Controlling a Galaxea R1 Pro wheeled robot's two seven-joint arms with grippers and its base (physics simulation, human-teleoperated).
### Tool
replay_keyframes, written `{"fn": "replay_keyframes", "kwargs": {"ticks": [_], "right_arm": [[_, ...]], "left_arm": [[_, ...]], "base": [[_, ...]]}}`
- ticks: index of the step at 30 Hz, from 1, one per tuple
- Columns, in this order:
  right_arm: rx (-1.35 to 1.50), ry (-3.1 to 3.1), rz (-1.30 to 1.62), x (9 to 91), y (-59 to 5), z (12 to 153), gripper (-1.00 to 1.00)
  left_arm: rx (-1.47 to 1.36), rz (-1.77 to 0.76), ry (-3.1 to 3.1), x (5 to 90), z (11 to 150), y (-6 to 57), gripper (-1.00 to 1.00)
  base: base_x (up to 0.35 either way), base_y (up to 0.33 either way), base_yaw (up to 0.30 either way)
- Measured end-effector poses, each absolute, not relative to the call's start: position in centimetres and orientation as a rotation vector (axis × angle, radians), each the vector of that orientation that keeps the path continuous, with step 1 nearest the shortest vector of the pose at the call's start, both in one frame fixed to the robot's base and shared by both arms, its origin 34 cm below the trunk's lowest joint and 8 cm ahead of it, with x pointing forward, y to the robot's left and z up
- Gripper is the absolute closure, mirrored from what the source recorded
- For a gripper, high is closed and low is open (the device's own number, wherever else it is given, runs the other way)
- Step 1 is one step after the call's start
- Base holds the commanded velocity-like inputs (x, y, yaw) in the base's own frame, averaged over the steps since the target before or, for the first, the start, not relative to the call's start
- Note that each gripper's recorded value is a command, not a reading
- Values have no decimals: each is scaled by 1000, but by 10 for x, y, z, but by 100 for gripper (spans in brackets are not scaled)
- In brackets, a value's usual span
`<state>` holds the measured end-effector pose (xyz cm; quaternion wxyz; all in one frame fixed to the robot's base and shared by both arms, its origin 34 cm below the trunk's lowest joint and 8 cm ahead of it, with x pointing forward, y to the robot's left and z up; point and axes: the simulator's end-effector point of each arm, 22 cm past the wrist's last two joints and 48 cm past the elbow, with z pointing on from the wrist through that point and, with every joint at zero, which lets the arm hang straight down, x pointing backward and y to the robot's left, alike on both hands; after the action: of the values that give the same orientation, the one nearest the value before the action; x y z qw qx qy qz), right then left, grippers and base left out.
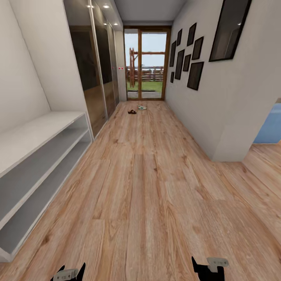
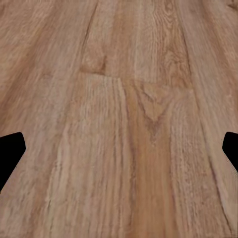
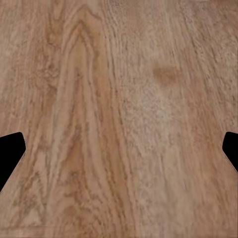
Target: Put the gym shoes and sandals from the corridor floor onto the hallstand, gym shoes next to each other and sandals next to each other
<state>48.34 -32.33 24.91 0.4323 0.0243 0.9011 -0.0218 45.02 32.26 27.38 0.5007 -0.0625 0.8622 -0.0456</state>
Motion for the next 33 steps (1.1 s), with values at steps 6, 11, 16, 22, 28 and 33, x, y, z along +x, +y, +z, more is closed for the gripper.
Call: {"fn": "replay_keyframes", "kwargs": {"ticks": [6,11,16,22,28,33], "right_arm": [[61,2246,-54,483,-323,249,-100],[61,2246,-54,483,-323,249,-100],[61,2246,-54,483,-323,249,-100],[61,2246,-54,483,-323,249,-100],[61,2246,-54,483,-323,249,-100],[61,2246,-54,483,-323,249,-100]], "left_arm": [[-151,-109,2084,450,274,323,-100],[-151,-109,2084,450,274,324,-100],[-150,-108,2084,451,274,324,-100],[-150,-107,2084,450,274,324,-100],[-150,-106,2084,450,274,325,-100],[-150,-106,2084,450,274,325,-100]], "base": [[338,0,0],[338,0,0],[338,0,0],[338,0,0],[338,0,0],[338,0,0]]}}
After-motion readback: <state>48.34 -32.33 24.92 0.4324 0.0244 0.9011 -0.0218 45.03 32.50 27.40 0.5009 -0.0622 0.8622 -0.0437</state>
